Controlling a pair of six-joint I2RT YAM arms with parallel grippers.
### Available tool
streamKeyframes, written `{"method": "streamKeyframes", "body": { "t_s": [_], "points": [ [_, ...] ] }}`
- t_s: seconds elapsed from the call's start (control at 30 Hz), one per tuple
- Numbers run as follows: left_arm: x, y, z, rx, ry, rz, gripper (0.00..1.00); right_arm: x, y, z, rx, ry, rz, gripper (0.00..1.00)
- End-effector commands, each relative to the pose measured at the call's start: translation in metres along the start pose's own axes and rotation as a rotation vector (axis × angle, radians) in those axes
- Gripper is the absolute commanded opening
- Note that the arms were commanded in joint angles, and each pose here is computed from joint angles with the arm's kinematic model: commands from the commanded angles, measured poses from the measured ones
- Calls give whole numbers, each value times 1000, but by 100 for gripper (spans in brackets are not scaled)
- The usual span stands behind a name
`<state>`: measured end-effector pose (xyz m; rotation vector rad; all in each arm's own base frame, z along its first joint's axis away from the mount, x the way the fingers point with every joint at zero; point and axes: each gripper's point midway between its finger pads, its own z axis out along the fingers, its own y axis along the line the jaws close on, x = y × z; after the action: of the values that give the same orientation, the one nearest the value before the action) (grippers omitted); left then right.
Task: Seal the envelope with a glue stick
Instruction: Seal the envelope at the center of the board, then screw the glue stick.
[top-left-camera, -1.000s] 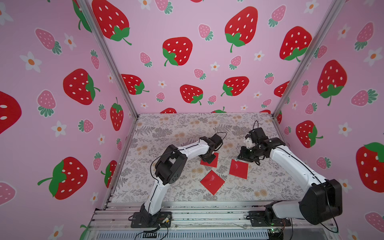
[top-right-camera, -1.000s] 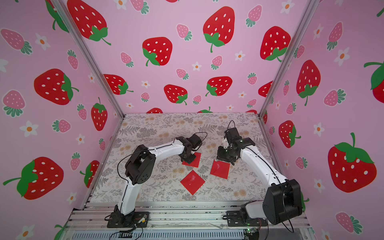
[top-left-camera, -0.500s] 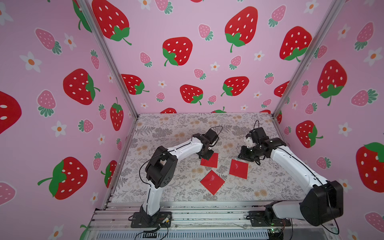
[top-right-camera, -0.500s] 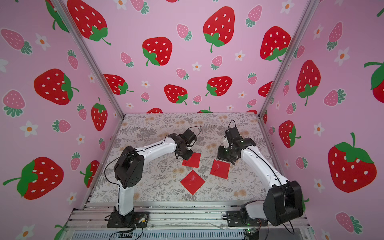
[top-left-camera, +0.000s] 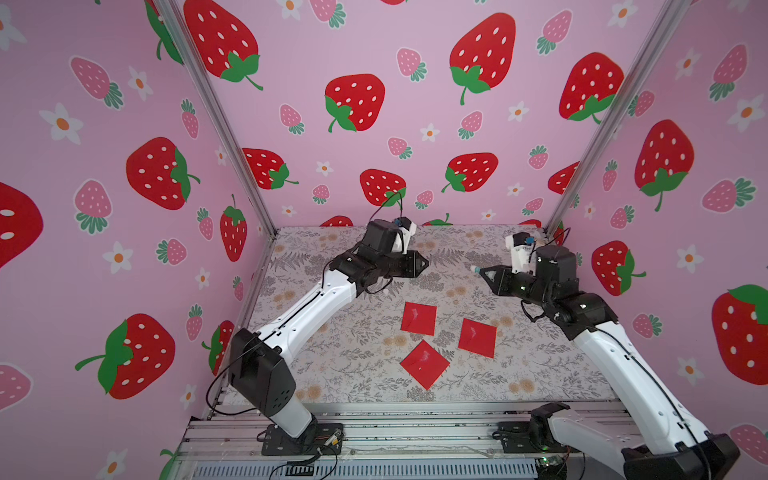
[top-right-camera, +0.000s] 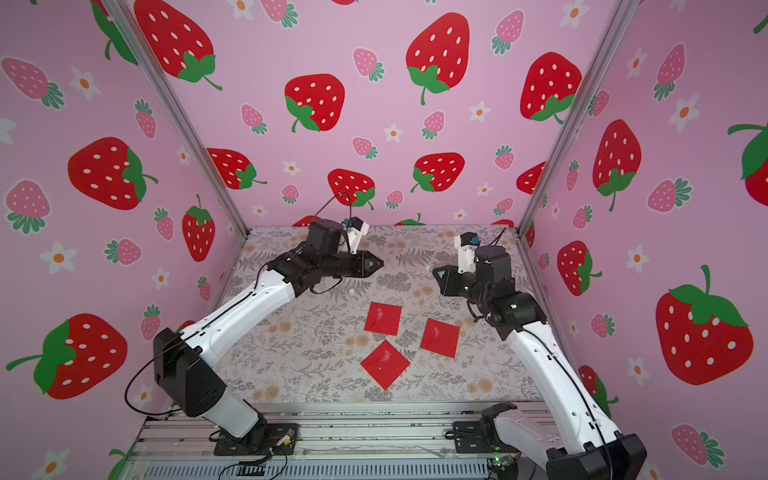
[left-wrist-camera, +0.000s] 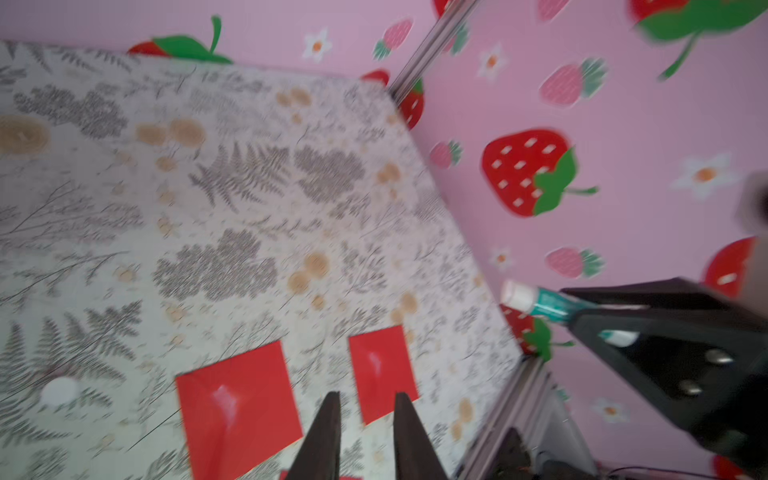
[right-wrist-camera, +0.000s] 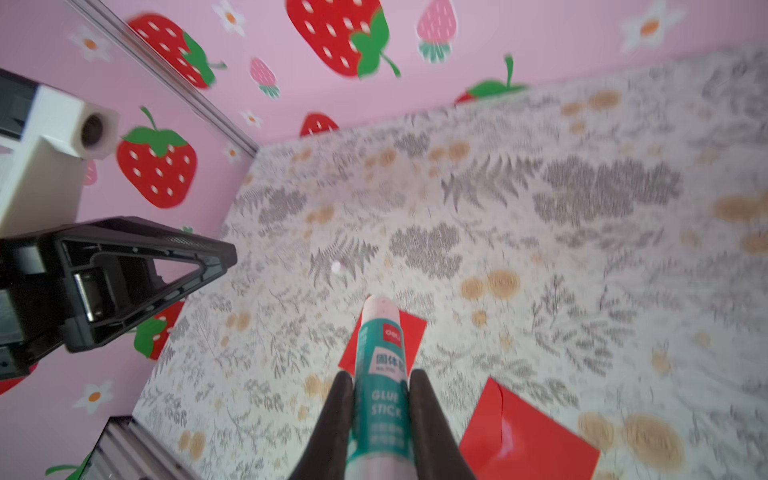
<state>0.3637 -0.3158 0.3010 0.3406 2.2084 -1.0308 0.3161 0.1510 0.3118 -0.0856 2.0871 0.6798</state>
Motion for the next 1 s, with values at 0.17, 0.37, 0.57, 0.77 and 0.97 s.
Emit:
{"method": "streamKeyframes", "body": {
  "t_s": [0.17, 0.37, 0.57, 0.77, 0.97],
  "points": [
    [-74, -100, -84, 400, -271, -283, 45, -118, 66, -61, -168, -577, -242, 0],
    [-87, -151, -148, 532, -442, -245, 49, -143, 127, -92, -352, -765, -439, 0],
    [-82, -186, -177, 631, -520, -176, 49, -136, 182, -117, -502, -937, -628, 0],
    [-80, -205, -185, 658, -537, -103, 49, -126, 218, -123, -577, -993, -720, 0],
    [-76, -210, -182, 619, -540, -59, 48, -116, 238, -121, -611, -1001, -755, 0]
  ]
}}
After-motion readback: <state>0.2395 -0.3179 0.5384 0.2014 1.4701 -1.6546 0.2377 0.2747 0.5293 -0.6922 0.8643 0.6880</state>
